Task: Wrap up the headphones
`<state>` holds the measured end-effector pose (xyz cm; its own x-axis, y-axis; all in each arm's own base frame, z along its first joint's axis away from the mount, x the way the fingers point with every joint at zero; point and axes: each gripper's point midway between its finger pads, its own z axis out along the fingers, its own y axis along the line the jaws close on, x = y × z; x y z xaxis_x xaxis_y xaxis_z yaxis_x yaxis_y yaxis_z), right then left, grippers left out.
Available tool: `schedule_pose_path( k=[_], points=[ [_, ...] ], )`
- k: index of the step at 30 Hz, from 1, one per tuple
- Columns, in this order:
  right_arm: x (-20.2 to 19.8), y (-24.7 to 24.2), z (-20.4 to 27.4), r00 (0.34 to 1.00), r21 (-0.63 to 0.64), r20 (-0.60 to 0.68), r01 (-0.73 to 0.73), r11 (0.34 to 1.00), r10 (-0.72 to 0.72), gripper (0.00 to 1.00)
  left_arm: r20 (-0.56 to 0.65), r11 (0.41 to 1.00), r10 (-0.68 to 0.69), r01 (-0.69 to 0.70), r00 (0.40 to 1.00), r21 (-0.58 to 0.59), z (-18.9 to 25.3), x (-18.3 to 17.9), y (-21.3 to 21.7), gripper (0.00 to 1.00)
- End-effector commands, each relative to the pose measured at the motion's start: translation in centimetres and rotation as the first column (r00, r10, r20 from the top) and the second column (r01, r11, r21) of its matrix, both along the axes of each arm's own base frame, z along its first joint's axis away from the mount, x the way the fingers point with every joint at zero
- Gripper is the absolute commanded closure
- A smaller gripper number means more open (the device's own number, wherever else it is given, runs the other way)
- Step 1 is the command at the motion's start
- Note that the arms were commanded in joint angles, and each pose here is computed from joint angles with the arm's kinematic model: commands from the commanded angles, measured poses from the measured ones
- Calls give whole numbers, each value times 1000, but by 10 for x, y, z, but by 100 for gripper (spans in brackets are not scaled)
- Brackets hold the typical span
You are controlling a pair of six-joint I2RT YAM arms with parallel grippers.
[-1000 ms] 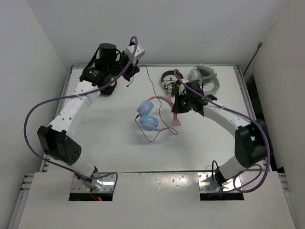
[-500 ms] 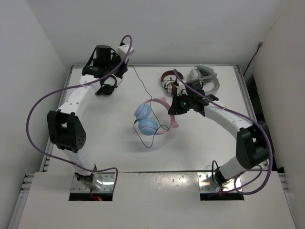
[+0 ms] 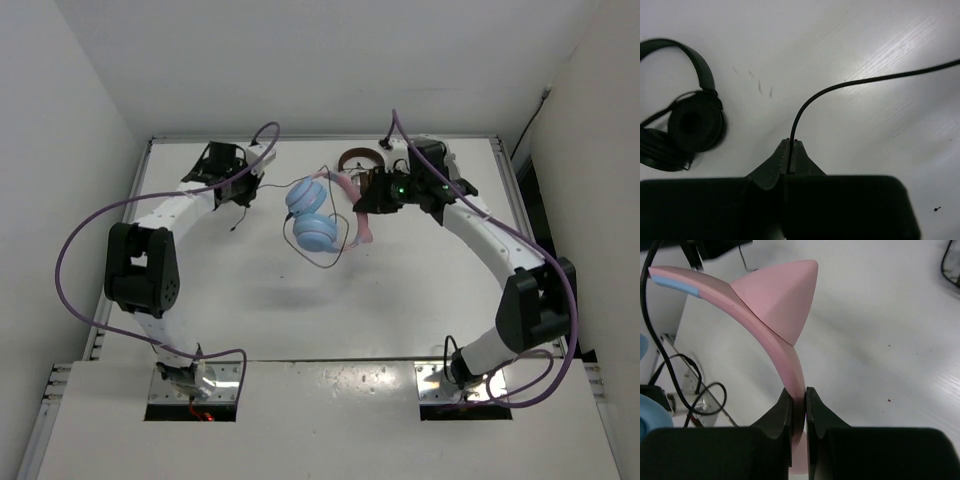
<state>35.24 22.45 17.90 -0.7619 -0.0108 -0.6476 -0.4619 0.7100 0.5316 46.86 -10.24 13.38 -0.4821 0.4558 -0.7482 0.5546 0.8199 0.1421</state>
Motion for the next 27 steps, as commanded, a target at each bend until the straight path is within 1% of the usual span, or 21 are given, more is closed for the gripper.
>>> schedule_pose_path(
  k=[1, 3, 4, 7, 8, 9, 11, 12, 14, 16, 17, 18, 19, 24, 25, 27],
  points=[
    [14, 4, 60, 996, 123, 91, 0, 992, -12, 100, 86, 999, 41, -42, 995, 15, 20, -4, 20, 100],
    [25, -7, 70, 992, 124, 106, 50, 991, -64, 100, 93, 999, 50, -52, 994, 14, 21, -8, 25, 100],
    [26, -9, 68, 993, 119, 90, 69, 990, -80, 100, 89, 999, 29, -31, 996, 27, 17, -10, 25, 100],
    [37, -17, 75, 988, 142, 84, 119, 983, -131, 100, 75, 999, 21, -23, 997, 23, 11, -20, 31, 100],
    [43, -23, 71, 983, 134, 70, 159, 978, -169, 100, 70, 1000, 5, -6, 998, 24, 8, -26, 30, 100],
    [45, -23, 76, 980, 145, 66, 176, 974, -187, 100, 61, 1000, -1, 0, 998, 32, 3, -29, 30, 100],
    [56, -34, 74, 968, 137, 58, 234, 963, -243, 100, 79, 999, -7, 5, 997, 37, 8, -33, 31, 100],
    [57, -33, 79, 966, 151, 53, 241, 959, -251, 100, 59, 999, -8, 5, 998, 39, -1, -38, 32, 100],
    [65, -43, 80, 956, 155, 43, 282, 947, -292, 100, 58, 999, -20, 18, 998, 40, -2, -45, 31, 100],
    [69, -46, 80, 951, 170, 20, 300, 939, -307, 100, 40, 999, -27, 25, 999, 48, -10, -51, 32, 100],
    [74, -51, 88, 945, 185, 32, 314, 931, -325, 100, 43, 998, -33, 30, 999, 54, -10, -53, 32, 100],
    [72, -47, 85, 951, 200, 3, 304, 931, -311, 100, 22, 998, -26, 25, 999, 62, -19, -58, 35, 100],
    [77, -53, 91, 946, 208, 19, 313, 927, -324, 100, 13, 998, -26, 25, 1000, 63, -23, -60, 35, 100],
    [85, -62, 102, 937, 245, 7, 337, 909, -349, 100, -12, 996, -40, 40, 999, 79, -35, -71, 37, 100],
    [84, -59, 100, 941, 257, -20, 331, 908, -337, 100, -17, 996, -40, 41, 999, 79, -37, -75, 37, 100],
    [89, -66, 99, 935, 270, -35, 349, 897, -354, 100, -26, 995, -47, 49, 999, 87, -42, -78, 38, 100]
  ],
)
